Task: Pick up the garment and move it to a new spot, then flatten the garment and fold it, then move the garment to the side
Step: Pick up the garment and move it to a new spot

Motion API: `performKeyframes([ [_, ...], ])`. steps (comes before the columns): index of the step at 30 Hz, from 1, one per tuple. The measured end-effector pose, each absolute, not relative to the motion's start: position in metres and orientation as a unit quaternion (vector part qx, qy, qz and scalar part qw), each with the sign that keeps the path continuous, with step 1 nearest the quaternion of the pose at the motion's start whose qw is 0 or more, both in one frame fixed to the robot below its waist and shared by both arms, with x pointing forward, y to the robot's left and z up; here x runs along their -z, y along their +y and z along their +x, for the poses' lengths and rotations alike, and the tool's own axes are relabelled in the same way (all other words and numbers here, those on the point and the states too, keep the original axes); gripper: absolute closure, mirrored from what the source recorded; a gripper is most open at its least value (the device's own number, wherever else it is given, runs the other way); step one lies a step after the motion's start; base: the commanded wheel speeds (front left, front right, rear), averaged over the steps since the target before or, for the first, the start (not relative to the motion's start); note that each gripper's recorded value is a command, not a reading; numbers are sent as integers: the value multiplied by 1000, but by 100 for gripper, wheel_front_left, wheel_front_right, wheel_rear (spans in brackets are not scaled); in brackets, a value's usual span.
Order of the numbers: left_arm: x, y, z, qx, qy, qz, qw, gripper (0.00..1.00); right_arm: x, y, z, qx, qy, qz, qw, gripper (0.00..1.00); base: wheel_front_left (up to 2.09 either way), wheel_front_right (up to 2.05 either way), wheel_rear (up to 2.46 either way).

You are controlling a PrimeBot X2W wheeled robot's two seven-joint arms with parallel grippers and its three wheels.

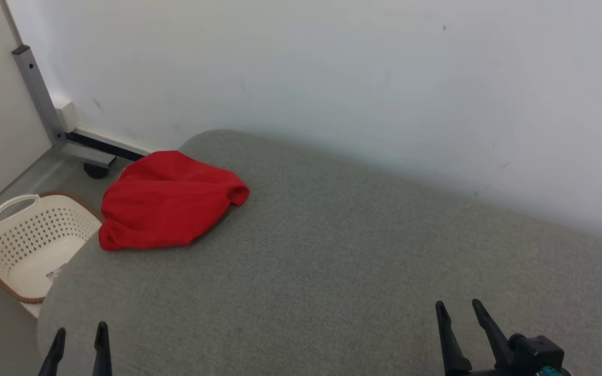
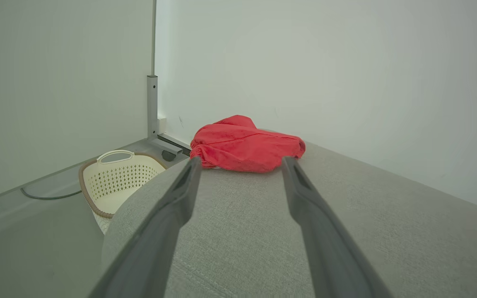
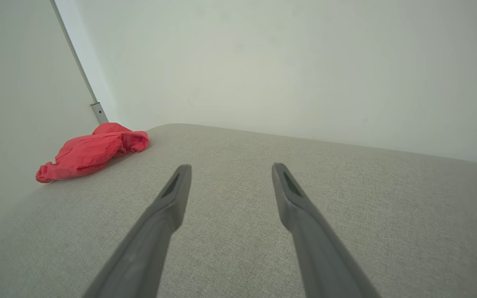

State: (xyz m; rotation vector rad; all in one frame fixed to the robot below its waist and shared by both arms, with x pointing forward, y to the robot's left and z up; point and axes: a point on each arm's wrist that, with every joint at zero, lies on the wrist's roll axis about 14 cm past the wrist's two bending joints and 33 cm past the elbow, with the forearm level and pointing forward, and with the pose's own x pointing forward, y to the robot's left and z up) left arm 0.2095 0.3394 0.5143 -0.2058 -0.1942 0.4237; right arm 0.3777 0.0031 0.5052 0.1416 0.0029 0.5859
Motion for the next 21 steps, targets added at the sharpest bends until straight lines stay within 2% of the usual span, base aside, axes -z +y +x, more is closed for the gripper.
performKeyframes([
  [14,-498,338,201,-226,-67,-90,968,0,-495,15,381,-301,14,76,950,0,0,0,0],
  [21,-482,335,236,-201,-27,-90,975,0,-487,7,379,-293,25,74,953,0,0,0,0],
])
